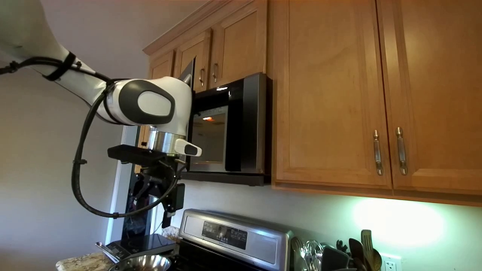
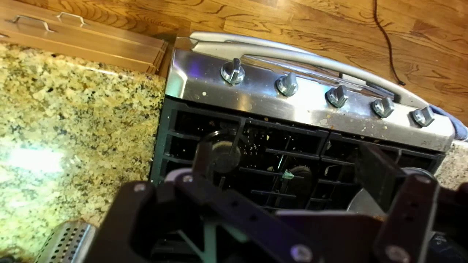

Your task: Close the oven door.

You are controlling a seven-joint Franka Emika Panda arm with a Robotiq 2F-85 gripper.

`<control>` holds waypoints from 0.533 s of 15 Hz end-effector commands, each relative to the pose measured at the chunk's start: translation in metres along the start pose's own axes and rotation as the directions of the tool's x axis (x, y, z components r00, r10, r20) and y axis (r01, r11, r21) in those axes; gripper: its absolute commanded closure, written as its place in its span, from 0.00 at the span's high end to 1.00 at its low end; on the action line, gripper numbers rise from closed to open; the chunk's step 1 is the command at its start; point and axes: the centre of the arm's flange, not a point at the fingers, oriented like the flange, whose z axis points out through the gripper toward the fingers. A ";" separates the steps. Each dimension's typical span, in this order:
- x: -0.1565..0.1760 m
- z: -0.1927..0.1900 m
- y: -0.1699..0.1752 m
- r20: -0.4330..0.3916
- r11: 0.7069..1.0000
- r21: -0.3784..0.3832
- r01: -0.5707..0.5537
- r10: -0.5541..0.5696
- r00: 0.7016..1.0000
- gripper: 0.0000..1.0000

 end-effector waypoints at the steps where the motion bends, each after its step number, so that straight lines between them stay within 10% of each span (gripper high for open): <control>1: -0.019 -0.018 -0.042 -0.073 0.992 -0.126 0.007 -0.016 0.997 1.00; 5: -0.027 -0.043 -0.081 -0.119 0.978 -0.207 0.000 -0.026 0.993 0.95; 8: -0.029 -0.059 -0.100 -0.185 0.976 -0.216 0.007 -0.047 0.982 0.60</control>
